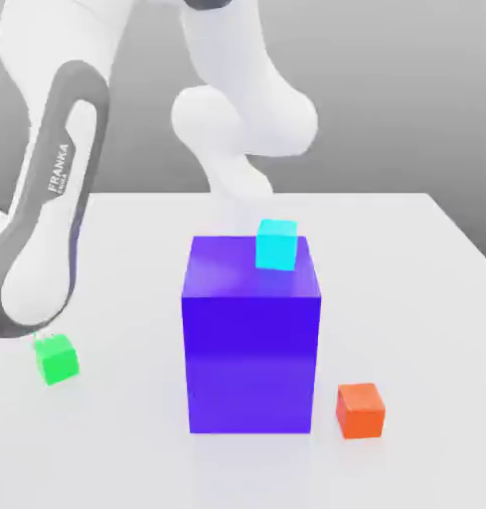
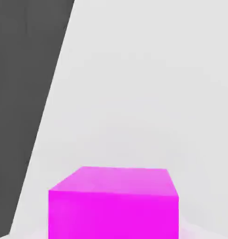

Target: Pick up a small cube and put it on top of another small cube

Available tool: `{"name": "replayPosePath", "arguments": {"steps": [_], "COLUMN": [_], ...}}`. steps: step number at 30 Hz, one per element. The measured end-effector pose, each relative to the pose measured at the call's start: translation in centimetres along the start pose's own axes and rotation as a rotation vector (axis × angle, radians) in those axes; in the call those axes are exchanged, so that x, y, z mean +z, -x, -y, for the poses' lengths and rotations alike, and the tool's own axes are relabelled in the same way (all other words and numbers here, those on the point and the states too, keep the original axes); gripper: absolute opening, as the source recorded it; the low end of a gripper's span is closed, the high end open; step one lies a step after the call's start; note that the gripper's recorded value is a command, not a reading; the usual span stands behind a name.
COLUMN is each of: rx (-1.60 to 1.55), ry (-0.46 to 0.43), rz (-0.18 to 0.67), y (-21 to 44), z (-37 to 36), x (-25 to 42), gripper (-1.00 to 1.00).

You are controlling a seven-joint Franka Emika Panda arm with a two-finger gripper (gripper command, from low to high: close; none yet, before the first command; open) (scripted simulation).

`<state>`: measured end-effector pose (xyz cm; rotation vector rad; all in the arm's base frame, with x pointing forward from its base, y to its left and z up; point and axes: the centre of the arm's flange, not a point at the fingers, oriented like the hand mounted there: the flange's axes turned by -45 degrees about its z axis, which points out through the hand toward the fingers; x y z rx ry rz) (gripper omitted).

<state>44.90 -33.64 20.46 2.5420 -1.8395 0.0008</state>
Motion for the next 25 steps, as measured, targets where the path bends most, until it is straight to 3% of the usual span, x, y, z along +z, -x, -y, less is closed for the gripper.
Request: {"name": "replayPosePath", "arguments": {"steps": [15,22,23,25], "rx": [-0.292,-0.34,-0.338,-0.338], "ry": [-0.001,-0.005,-0.004,-0.004], "rz": [0.002,0.002,0.003,0.003], "y": [8.9,10.4,10.4,10.4], "z": [-16.6,-17.3,-17.3,-17.3], "x": [-3.9,1.7,2.4,2.4], "gripper": [-1.0,-1.0,1.0,1.0]}}
